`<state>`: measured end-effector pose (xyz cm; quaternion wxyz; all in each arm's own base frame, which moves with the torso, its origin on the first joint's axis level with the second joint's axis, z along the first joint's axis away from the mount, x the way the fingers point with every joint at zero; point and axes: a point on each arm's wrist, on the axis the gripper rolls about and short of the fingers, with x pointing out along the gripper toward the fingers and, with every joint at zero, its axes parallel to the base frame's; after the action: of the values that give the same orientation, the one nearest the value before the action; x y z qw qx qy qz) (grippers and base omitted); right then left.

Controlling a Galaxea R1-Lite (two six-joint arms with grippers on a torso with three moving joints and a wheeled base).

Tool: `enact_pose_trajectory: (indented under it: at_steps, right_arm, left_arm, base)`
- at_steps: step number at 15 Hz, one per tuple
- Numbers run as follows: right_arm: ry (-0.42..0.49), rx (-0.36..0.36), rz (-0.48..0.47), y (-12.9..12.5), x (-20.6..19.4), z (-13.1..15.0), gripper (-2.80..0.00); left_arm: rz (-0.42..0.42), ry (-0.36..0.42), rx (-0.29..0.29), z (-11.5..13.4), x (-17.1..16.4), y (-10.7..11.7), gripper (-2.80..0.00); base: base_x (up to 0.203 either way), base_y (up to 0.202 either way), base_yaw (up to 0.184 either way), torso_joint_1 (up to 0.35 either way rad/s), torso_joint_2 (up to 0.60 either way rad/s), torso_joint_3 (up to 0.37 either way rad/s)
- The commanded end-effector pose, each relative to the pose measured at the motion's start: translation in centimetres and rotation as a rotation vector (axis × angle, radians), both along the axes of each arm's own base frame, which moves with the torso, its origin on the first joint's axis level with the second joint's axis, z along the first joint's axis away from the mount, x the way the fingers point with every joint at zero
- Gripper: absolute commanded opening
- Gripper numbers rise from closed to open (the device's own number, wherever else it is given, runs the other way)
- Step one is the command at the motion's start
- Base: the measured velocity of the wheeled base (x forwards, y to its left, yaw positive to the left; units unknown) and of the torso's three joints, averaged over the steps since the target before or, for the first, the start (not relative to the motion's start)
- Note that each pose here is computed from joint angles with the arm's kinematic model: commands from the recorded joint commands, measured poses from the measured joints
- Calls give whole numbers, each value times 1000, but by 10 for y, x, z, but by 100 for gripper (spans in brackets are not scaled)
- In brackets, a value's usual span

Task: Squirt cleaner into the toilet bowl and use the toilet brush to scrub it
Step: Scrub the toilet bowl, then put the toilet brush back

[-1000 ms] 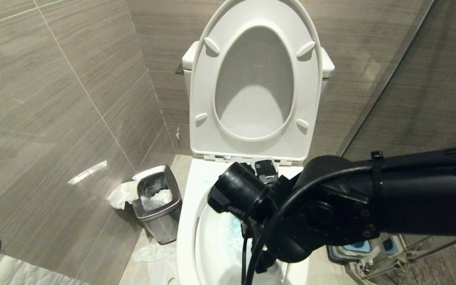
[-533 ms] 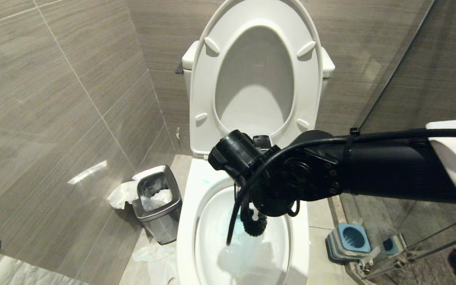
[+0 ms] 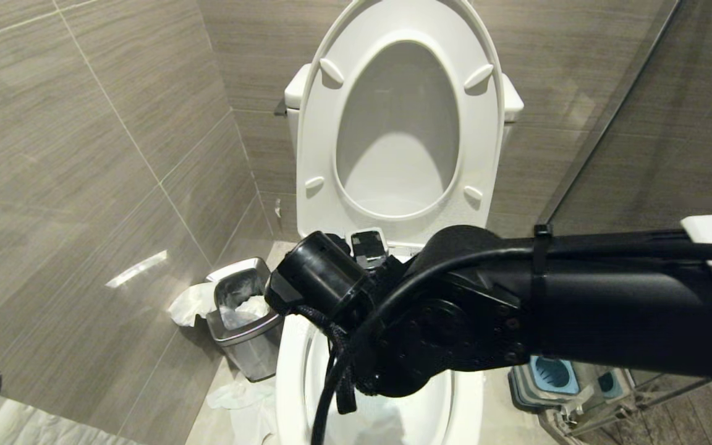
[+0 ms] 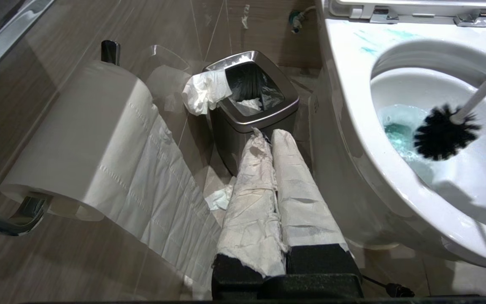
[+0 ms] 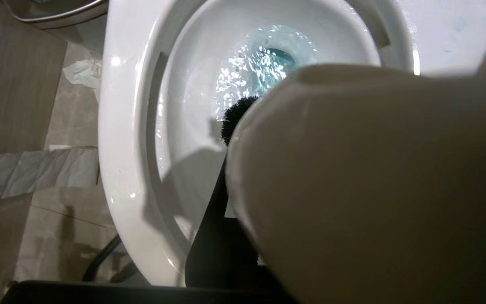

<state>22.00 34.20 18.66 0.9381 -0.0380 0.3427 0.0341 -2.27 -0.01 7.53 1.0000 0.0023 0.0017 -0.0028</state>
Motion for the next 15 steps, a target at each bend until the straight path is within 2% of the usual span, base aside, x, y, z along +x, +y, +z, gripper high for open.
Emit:
enact_pose_trajectory:
  at_steps: [1,5,6,11,15]
  right_arm:
    - [-49,57,-16,-32,-18,41,-280]
    - [-108,169,-41,-68,-37,85,-280]
    - [-126,198,-74,-82,-35,95,-280]
    - [-226,282,-308,-156,-5,131,-280]
    - [-303,289,-557,-224,19,147,-280]
  left_arm:
    - [-1,0,0,0,0,0,-280]
    - [-1,0,0,0,0,0,-280]
    - [0,0,0,0,0,0,-280]
    - [-1,0,0,0,0,0,-280]
    - [-1,0,0,0,0,0,-280]
  base:
    - [0,0,0,0,0,0]
    - [0,0,0,0,0,0]
    - [0,0,0,0,0,0]
    - [0,0,0,0,0,0]
    - [0,0,0,0,0,0]
